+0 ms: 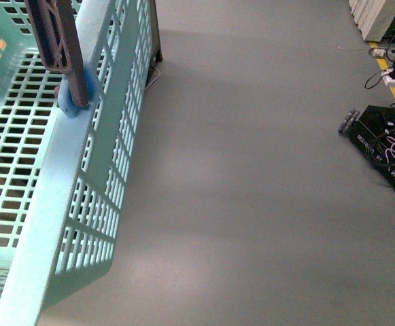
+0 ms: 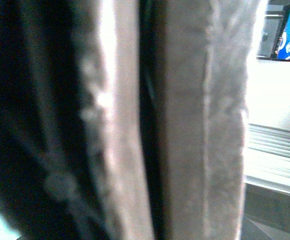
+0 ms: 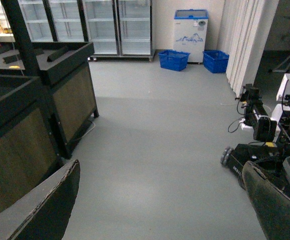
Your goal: Pick mango and avocado into basket
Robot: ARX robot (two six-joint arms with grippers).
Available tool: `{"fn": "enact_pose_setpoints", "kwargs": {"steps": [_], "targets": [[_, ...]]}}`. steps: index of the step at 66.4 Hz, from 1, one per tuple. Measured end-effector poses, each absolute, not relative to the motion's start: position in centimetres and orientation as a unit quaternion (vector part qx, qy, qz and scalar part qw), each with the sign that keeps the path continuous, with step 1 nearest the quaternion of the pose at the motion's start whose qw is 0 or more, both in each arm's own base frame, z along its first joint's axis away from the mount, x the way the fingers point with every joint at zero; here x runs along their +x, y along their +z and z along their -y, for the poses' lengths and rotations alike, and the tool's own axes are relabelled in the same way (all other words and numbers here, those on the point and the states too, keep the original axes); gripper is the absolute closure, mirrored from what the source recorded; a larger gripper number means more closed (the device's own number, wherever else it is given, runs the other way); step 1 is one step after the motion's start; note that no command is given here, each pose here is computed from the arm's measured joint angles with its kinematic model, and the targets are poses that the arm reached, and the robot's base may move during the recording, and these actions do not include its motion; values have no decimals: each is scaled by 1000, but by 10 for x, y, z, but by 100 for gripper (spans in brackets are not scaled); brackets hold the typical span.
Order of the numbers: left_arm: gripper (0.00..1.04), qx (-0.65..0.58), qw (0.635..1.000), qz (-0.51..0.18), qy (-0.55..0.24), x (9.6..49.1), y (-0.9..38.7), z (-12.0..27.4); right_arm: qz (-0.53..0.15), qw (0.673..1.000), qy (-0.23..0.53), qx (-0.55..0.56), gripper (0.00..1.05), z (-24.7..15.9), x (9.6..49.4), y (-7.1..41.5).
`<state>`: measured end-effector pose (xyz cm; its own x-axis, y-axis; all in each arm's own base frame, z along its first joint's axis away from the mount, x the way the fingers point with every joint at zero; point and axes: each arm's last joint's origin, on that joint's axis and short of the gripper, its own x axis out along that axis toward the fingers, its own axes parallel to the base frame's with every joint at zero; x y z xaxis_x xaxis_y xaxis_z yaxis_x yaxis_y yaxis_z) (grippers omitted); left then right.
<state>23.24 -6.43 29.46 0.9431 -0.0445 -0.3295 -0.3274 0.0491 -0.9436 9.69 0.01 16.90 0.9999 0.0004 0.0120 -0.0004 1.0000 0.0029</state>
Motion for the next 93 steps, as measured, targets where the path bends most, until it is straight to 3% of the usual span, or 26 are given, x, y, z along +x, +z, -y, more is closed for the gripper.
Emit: {"fn": "enact_pose_setpoints", "kwargs": {"steps": [93], "targets": [[79,-684,710,-135,101,232,295,64,6,1000,0,1,9,0,97,169]]}}
